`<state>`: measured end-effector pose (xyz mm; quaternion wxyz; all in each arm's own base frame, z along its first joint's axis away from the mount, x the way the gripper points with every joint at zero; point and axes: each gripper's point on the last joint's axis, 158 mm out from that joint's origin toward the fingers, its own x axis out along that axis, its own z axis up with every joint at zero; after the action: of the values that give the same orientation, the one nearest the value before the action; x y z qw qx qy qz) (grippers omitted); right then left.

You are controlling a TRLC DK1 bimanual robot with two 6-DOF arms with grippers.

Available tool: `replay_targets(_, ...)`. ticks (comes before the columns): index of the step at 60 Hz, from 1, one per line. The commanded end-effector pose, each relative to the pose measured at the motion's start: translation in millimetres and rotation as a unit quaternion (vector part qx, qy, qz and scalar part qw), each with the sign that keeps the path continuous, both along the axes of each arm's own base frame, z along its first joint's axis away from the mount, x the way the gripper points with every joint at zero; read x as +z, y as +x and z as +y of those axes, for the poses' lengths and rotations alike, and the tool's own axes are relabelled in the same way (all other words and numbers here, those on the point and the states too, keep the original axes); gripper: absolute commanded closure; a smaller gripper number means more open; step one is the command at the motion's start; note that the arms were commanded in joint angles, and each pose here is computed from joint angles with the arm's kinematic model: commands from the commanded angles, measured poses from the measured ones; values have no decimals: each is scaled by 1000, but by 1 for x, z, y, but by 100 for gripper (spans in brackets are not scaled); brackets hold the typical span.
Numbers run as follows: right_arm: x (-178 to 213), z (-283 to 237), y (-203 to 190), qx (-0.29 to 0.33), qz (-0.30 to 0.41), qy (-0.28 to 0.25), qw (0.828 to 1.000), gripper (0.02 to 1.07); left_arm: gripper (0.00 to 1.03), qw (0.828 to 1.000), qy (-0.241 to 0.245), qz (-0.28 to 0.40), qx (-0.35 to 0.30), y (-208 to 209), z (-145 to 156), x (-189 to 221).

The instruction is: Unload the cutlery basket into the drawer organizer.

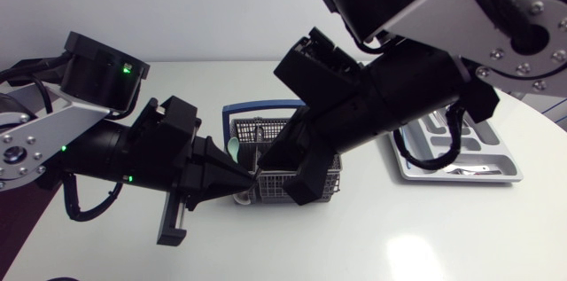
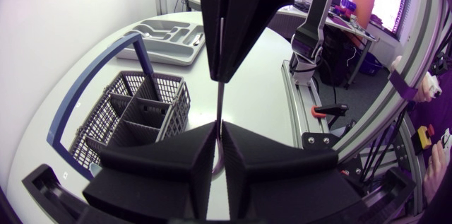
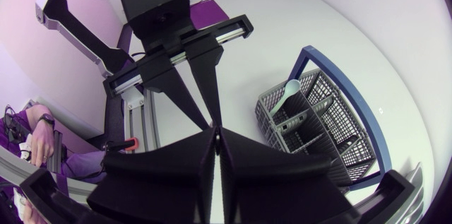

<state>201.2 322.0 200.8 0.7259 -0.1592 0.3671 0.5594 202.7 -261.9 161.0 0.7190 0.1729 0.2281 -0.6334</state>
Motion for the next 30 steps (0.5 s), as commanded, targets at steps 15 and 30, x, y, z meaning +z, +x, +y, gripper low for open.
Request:
replay_targets(15,-6,-18,8,-30,0,4,1000,69,100,999,34,35,5,11,5,-5)
replay_targets(30,-3,-36,12,-43,-26,0,999,43,100,995,94,-20,40,29,22,-13)
